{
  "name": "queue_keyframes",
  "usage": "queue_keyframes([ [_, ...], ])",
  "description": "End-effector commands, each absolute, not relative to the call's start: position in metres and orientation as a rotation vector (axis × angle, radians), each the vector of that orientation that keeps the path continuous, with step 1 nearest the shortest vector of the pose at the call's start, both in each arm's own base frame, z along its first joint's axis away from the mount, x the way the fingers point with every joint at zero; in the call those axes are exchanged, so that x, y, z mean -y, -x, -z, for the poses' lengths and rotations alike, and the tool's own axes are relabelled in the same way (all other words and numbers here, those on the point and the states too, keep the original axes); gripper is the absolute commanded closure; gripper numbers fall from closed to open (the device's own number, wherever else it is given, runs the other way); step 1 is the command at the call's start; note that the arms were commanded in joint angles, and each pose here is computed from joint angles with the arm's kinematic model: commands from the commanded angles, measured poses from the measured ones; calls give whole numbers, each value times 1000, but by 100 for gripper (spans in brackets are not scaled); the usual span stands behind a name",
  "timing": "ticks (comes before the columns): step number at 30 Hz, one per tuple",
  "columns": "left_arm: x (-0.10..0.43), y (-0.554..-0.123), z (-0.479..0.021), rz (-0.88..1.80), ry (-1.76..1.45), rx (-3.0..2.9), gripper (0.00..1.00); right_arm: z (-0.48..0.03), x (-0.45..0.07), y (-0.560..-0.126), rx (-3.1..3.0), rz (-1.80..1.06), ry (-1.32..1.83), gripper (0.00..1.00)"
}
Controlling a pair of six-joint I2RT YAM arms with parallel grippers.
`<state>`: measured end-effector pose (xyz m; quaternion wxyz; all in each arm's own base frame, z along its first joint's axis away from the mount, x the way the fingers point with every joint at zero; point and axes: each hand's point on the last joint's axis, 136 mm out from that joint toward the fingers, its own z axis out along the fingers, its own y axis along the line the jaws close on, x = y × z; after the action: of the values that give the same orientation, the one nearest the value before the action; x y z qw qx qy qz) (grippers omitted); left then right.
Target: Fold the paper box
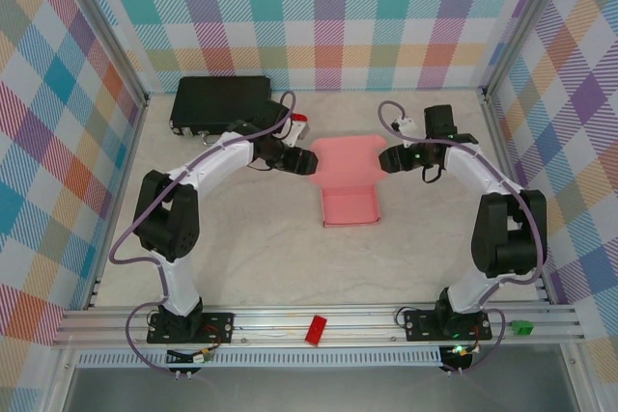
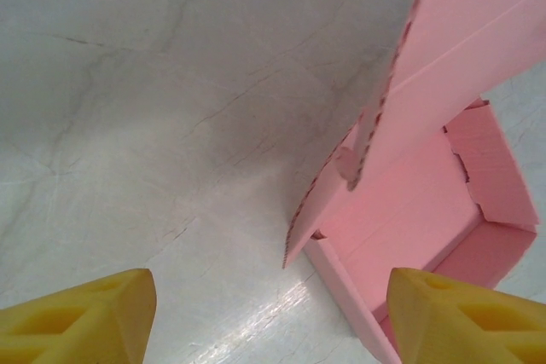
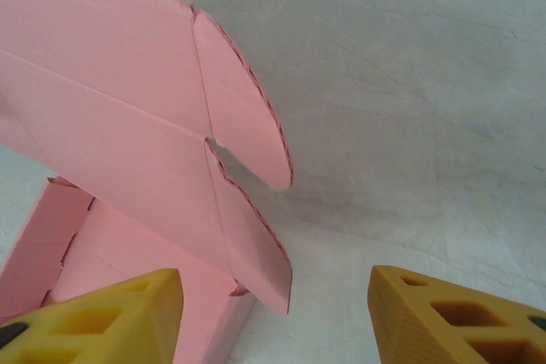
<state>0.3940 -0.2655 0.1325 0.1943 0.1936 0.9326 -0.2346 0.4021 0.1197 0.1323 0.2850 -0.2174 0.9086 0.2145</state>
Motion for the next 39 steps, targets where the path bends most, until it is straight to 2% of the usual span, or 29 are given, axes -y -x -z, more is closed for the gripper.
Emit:
queue_keyframes([
  [1,276,-404,-146,736,-578,-2552,30,-143,-135,-403,-2358,-695,699,43],
  [17,286,-420,-137,796,-592,-2544,37,-126,-139,-407,-2366,-732,754,48],
  [28,294,-418,-138,869,-596,-2553,52,-131,-139,-405,-2365,-735,744,64],
  [32,293,-417,-136,864,-597,-2566,56,-133,-139,-405,-2360,-740,740,67],
  [39,293,-417,-131,865,-591,-2581,56,-133,-138,-406,-2361,-723,738,70],
])
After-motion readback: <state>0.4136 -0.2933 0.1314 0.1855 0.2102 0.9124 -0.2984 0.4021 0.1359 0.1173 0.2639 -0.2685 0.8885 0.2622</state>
